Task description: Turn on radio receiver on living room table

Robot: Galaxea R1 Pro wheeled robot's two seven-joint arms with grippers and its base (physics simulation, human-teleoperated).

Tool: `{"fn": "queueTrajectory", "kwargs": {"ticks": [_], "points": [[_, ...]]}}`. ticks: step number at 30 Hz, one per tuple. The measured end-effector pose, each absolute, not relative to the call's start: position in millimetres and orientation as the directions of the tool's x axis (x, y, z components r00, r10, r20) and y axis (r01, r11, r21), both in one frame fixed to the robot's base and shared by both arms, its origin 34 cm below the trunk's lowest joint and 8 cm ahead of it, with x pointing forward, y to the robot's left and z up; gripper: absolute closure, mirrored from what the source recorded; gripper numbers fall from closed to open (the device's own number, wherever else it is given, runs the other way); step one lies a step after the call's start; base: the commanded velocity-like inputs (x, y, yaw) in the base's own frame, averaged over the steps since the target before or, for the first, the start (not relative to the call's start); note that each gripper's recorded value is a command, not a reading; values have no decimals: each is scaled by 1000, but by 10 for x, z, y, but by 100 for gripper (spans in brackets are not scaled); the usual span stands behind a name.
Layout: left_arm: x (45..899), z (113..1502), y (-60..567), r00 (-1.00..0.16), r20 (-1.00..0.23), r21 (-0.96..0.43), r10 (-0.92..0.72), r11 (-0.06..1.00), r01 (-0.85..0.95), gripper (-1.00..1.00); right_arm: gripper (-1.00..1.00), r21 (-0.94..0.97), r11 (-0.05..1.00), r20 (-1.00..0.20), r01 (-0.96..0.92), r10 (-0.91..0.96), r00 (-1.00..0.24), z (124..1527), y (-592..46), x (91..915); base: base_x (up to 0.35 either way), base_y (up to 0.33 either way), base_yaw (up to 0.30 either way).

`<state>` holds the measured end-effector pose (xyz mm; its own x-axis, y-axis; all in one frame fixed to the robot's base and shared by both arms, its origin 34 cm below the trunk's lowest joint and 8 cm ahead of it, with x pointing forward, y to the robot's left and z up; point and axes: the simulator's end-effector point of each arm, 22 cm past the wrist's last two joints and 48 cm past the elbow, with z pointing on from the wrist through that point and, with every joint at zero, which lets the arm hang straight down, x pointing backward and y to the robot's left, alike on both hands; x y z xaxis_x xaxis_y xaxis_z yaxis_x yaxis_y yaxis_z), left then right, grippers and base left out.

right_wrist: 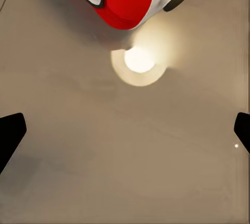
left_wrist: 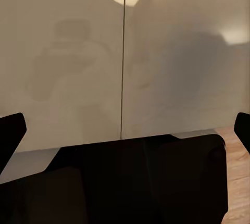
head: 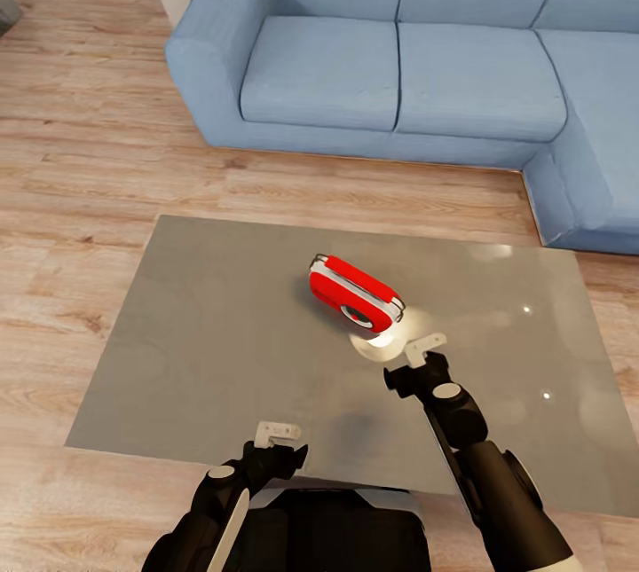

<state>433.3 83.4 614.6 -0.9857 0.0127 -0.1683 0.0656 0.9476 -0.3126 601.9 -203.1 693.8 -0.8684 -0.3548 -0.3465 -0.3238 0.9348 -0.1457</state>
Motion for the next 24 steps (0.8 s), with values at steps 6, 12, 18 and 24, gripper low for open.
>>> {"fn": "queueTrajectory", "kwargs": {"ticks": [6,12,18,24], "points": [[4335,6146,834,-985,-169,-312,13,948,66,-100,-100,-151,936,-353,-319,-353,-867,6957,-2046,6043,0,0,3],[4337,6147,835,-985,-170,-312,14,948,67,-100,-100,-162,936,-356,-312,-350,-867,6967,-2061,6059,0,0,-73],[4339,6148,835,-985,-170,-312,14,948,67,-100,-100,-183,936,-357,-301,-349,-867,6978,-2103,6076,0,0,-181],[4341,6148,835,-985,-171,-312,13,948,67,-100,-100,-187,936,-365,-297,-347,-864,7009,-2105,6105,0,0,-38]]}}
